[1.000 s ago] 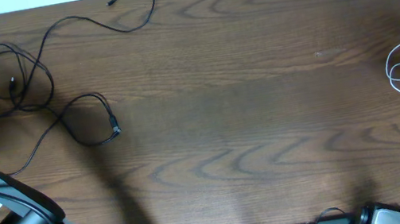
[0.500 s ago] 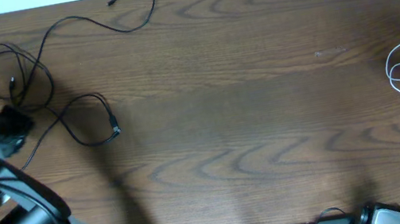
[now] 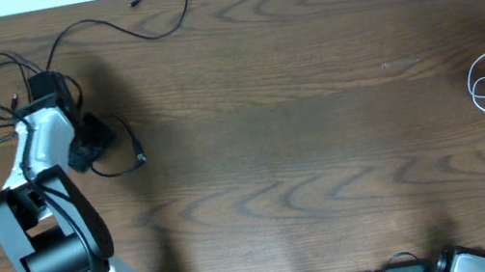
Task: Untangle cables
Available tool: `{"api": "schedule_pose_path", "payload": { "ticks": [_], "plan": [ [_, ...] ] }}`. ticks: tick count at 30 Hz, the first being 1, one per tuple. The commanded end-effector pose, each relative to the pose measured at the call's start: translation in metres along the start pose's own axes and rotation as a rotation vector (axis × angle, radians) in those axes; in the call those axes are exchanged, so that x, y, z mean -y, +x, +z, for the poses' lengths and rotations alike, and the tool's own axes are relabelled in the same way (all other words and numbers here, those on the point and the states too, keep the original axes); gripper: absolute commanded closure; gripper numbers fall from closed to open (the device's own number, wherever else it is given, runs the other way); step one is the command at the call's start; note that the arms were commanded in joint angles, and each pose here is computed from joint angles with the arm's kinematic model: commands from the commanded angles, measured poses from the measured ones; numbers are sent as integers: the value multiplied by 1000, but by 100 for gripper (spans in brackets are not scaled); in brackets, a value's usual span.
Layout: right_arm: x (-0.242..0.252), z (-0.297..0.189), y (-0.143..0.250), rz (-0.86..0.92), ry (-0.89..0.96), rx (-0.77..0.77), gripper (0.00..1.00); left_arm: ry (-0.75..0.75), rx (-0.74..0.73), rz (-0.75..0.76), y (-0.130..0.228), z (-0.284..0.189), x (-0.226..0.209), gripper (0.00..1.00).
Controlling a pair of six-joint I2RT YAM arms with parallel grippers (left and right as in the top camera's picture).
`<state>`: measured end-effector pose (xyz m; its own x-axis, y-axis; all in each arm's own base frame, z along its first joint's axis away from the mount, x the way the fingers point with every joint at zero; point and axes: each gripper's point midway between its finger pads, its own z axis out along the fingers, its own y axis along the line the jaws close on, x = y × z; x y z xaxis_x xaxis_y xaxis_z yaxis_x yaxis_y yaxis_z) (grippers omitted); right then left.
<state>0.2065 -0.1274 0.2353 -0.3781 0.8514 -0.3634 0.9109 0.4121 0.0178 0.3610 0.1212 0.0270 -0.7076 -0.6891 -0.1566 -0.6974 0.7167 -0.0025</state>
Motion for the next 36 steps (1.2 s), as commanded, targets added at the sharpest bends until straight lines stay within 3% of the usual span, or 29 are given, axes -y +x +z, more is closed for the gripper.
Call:
{"api": "schedule_pose_path", "payload": {
  "ticks": [1,14,16,19,20,27,36],
  "plan": [
    [3,0,-2,20,8,8,1,-85,-1,-79,8,13,-16,48],
    [3,0,-2,20,8,8,1,-110,-27,-137,27,33,-26,49],
    [3,0,-2,20,8,8,1,-108,-25,-138,26,34,-25,58],
    [3,0,-2,20,8,8,1,-105,-29,-145,27,35,-25,88],
    [2,0,-2,20,8,8,1,-103,-31,-145,28,35,-24,92],
    [3,0,-2,20,8,8,1,-1,-74,-201,29,32,-5,93],
    [3,0,-2,20,8,8,1,203,-24,-354,-7,-9,37,94]
  ]
}}
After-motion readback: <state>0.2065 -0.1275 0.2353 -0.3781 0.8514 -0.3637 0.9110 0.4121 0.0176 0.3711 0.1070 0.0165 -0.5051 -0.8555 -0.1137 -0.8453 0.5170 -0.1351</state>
